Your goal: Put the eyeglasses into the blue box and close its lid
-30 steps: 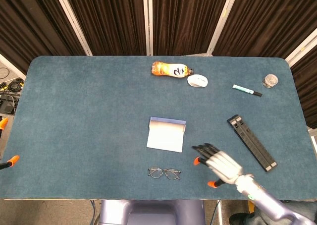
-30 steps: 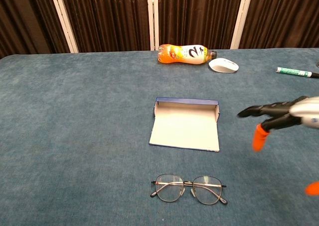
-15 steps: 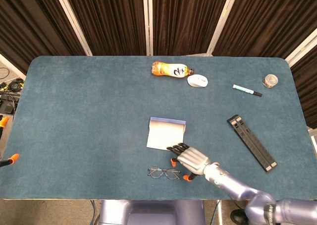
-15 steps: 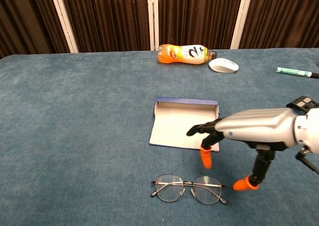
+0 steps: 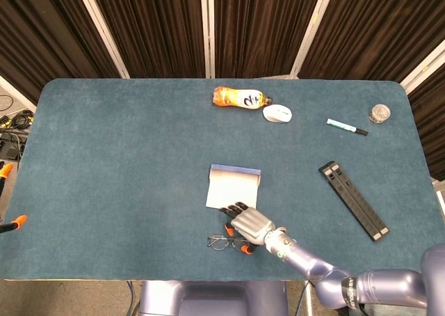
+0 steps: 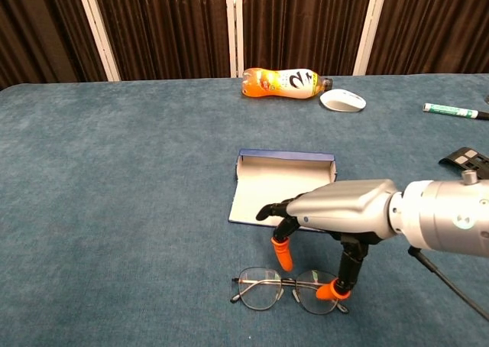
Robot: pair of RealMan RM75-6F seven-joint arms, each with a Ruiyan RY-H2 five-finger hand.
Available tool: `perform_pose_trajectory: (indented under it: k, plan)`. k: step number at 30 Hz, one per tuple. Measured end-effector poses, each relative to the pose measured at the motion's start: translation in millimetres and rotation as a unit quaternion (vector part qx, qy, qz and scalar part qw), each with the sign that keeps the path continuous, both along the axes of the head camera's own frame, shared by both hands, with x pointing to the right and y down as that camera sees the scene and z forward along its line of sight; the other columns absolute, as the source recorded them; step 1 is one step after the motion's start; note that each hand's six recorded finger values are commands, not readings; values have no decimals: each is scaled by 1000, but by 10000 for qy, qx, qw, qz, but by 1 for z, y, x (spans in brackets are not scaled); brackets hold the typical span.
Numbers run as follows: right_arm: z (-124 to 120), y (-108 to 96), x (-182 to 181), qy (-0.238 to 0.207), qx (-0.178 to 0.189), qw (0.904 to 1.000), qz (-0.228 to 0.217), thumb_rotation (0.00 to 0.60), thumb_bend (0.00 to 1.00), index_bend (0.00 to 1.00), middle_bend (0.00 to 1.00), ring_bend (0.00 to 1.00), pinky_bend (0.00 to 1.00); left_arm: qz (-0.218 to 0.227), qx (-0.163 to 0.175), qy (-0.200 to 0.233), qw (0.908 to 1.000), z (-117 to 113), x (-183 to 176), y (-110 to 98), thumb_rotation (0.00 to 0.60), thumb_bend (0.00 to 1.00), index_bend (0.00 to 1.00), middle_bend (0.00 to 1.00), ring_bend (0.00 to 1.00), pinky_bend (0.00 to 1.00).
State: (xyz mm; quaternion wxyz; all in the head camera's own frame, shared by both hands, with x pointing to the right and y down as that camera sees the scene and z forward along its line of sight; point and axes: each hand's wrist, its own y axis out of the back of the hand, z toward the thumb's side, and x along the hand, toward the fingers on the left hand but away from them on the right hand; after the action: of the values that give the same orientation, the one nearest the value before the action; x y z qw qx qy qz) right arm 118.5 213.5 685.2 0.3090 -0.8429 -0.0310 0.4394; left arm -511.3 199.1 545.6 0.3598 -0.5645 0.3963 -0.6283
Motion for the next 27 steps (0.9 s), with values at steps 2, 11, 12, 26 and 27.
perform_pose_trajectory:
  k: [2,11,12,26,27]
  plan:
    - [1,1,-4,14,5,10000,21,600,198,448,0,0,0,4,-5,-7,10000,0,0,0,600,0,0,0,0,0]
    - [5,8,-15,66,54,10000,14,600,202,459,0,0,0,-9,-1,-7,10000,0,0,0,600,0,0,0,0,0]
    - [5,8,-15,70,60,10000,7,600,202,460,0,0,0,-10,-1,-8,10000,0,-1,0,600,0,0,0,0,0]
    - [11,7,-14,125,403,9991,-94,600,270,501,0,0,0,-23,1,0,10000,0,-1,0,600,0,0,0,0,0]
    - [11,6,-14,129,410,9990,-92,600,273,503,0,0,0,-22,0,-2,10000,0,-1,0,600,0,0,0,0,0]
